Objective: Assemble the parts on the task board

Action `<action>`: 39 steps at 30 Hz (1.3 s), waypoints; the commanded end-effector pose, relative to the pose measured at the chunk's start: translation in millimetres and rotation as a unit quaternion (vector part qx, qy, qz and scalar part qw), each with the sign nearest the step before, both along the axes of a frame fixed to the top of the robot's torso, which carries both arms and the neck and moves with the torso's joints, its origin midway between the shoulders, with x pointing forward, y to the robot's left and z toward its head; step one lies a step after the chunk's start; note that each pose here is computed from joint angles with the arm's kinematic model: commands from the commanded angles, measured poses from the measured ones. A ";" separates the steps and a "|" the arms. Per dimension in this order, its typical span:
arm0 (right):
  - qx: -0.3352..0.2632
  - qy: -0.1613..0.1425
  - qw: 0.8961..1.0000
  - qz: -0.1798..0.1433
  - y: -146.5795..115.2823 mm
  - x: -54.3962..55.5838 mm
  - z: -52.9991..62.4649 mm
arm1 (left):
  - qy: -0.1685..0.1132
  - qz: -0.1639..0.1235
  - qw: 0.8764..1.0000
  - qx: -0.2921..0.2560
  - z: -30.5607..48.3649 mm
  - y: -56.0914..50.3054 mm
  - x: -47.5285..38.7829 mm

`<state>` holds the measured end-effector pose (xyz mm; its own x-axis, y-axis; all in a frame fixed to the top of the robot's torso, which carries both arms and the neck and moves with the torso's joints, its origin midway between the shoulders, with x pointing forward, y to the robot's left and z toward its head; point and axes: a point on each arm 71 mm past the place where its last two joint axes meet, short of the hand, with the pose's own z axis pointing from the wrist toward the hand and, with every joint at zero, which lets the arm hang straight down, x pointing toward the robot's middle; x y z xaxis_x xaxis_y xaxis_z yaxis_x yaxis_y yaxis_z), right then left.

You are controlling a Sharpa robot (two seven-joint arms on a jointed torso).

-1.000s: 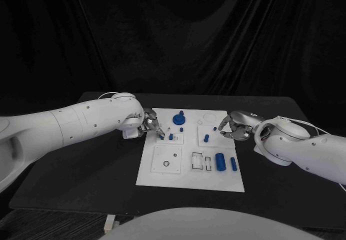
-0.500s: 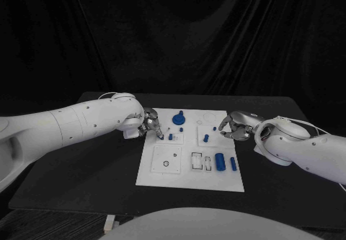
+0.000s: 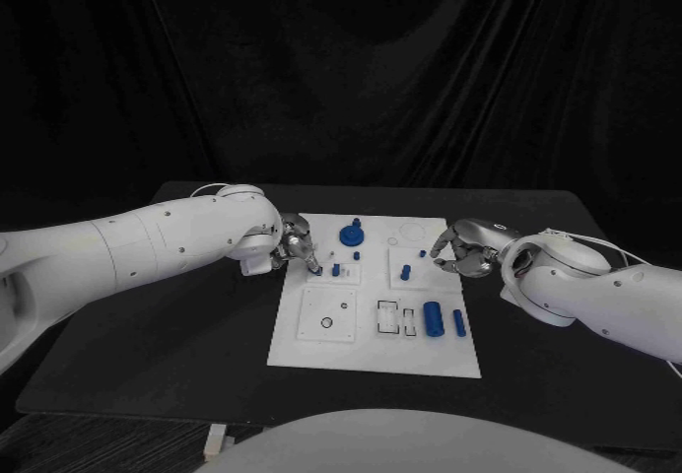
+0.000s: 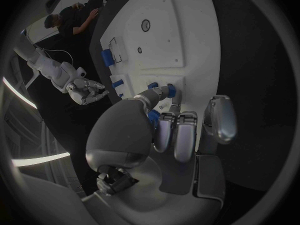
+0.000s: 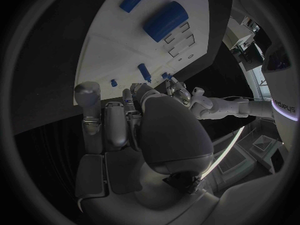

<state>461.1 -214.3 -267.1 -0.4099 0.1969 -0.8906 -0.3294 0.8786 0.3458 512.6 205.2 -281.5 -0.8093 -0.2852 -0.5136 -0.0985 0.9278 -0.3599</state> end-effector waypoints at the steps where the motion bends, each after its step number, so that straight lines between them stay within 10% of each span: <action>1: -0.004 0.004 1.000 -0.006 -1.0 -0.3 -1.6 | -0.012 -0.003 1.000 -0.012 5.3 -2.5 -0.3; 22: 0.000 0.002 1.000 -0.006 0.2 -2.5 0.2 | 0.086 -0.090 0.988 0.087 48.5 -7.9 6.3; 39: 0.002 0.003 1.000 -0.002 3.3 -4.8 1.1 | 0.102 -0.099 0.982 0.121 52.3 -29.7 27.8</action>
